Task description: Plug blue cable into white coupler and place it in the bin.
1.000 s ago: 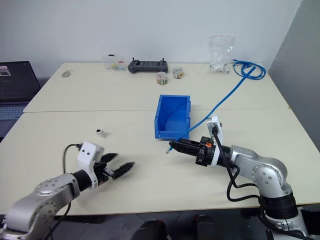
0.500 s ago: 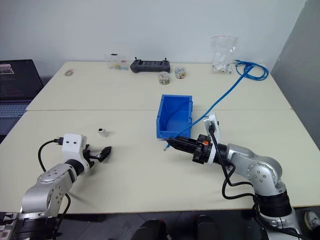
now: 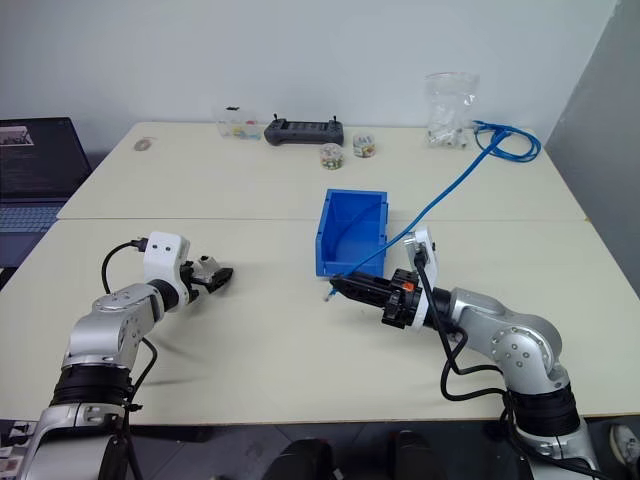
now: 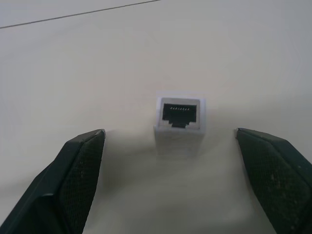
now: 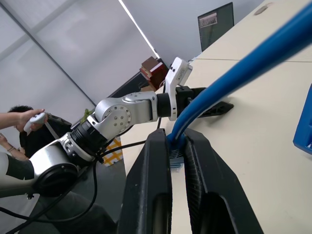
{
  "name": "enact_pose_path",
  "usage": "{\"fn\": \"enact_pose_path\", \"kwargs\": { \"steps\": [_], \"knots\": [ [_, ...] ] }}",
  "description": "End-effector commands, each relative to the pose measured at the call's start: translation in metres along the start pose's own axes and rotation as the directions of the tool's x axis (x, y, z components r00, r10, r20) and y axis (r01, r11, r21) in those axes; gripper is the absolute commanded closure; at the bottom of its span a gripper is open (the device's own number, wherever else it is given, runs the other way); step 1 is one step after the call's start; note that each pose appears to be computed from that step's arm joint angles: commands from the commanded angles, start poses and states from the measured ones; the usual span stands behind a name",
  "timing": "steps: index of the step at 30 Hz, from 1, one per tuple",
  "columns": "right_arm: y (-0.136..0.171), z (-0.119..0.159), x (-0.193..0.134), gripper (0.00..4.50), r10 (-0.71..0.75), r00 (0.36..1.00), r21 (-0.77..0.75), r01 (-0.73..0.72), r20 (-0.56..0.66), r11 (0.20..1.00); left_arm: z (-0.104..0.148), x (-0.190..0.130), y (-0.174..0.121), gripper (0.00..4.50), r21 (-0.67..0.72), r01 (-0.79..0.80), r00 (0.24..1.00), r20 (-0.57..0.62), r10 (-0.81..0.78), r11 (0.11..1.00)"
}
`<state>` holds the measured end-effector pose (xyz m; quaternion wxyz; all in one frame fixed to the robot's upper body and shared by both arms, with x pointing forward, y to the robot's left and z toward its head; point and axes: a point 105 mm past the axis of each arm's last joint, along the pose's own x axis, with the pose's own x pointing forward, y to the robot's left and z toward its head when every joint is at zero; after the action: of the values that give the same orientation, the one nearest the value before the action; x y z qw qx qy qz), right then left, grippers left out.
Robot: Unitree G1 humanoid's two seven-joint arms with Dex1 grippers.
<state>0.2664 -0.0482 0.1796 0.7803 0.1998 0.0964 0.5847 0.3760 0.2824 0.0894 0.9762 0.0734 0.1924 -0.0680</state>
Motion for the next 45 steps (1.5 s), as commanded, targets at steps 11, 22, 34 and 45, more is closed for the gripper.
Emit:
{"fn": "enact_pose_path", "kwargs": {
  "steps": [11,22,34,45],
  "knots": [
    [0.01,0.004,0.002,4.41,0.026,1.0,-0.04,-0.026,0.013,0.999,-0.015,0.003,0.0,3.02,0.02,-0.019,0.999,-0.048,0.02,1.0],
    [0.005,-0.001,-0.014,4.41,-0.024,1.0,-0.06,0.023,-0.019,0.998,-0.021,-0.028,-0.086,3.7,0.115,0.463,0.886,-0.079,-0.457,0.879],
    [0.006,-0.016,-0.024,4.41,-0.077,0.991,-0.219,0.051,-0.111,0.974,-0.024,-0.075,-0.189,3.7,0.331,0.88,0.434,-0.271,-0.859,0.34],
    [-0.007,-0.04,0.008,4.41,-0.057,0.964,-0.481,-0.078,-0.26,0.873,-0.041,-0.053,-0.194,3.7,0.403,0.882,0.411,-0.41,-0.814,0.243]
  ]
}}
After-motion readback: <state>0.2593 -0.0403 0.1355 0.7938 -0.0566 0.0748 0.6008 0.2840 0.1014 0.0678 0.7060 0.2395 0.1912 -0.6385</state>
